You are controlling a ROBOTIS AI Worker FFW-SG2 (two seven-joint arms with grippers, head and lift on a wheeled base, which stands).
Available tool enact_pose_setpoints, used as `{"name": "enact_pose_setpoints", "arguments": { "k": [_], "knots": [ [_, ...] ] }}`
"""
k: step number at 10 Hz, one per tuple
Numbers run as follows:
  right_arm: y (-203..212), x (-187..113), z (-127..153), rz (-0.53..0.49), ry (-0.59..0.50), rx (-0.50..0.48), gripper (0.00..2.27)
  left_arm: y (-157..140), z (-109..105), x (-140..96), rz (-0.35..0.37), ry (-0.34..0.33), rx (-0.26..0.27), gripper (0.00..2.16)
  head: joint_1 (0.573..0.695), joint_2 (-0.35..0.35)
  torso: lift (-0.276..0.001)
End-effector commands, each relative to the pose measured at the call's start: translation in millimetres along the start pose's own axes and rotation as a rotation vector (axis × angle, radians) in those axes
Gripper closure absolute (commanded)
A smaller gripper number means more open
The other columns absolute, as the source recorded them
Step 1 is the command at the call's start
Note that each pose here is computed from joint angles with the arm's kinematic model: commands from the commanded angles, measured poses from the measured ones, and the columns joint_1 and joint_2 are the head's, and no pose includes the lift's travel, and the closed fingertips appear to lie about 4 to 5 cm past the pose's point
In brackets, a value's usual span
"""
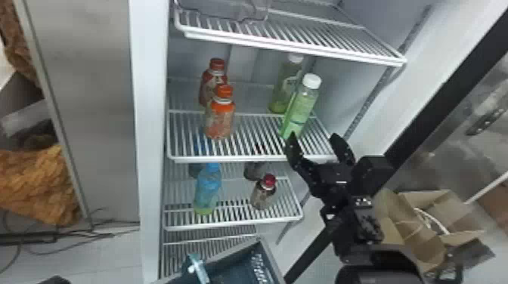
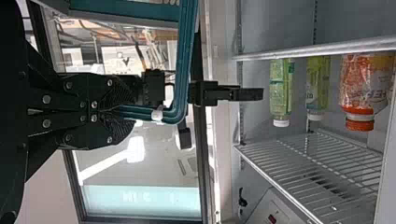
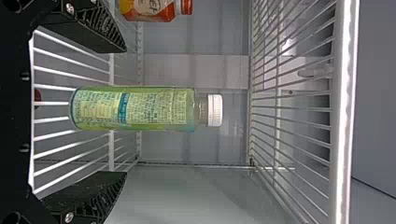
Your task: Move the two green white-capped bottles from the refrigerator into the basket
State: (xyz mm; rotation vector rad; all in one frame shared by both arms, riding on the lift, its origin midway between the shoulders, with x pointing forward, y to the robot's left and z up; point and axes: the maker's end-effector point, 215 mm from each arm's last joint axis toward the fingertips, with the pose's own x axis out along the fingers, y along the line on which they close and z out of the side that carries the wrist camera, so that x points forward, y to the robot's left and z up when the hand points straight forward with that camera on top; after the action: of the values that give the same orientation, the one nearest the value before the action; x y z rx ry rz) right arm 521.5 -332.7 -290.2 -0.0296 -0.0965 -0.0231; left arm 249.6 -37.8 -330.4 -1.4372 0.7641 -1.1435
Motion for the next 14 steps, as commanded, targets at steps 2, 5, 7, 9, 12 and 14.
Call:
{"name": "enact_pose_setpoints", "arguments": {
  "k": [2, 5, 7, 9, 12, 14],
  "knots": [
    [-5.8, 24.4, -0.7, -0.012, -0.021, -0.006, 0.10, -1.8, 0.2, 1.4, -0.006, 0.000, -0.001, 1.21, 0.695, -0.350, -0.004],
    [-5.1, 56.1, -0.4, 0.006, -0.058, -0.007, 0.10, -4.2, 0.6, 2.7, -0.016, -0.005, -0.006, 1.21, 0.695, -0.350, -0.004],
    [-8.4, 72.9, 3.8, -0.003, -0.074, -0.001, 0.10, -4.0, -0.2, 3.3, -0.017, -0.002, -0.009, 1.21, 0.695, -0.350, -0.004],
    [-9.1, 86.3, 7.8, -0.005, -0.086, 0.004, 0.10, -6.0, -0.9, 5.2, -0.025, -0.001, -0.012, 1.21, 0.695, -0.350, -0.004],
    [-5.0, 97.7, 7.7, 0.001, -0.085, 0.018, 0.24, -5.2, -0.3, 5.3, -0.023, -0.001, -0.011, 1.21, 0.695, -0.350, -0.004],
    [-0.1, 99.4, 1.7, 0.008, -0.066, 0.046, 0.82, -6.7, -0.9, 5.8, -0.026, 0.001, -0.012, 1.21, 0.695, -0.350, -0.004]
  ]
}}
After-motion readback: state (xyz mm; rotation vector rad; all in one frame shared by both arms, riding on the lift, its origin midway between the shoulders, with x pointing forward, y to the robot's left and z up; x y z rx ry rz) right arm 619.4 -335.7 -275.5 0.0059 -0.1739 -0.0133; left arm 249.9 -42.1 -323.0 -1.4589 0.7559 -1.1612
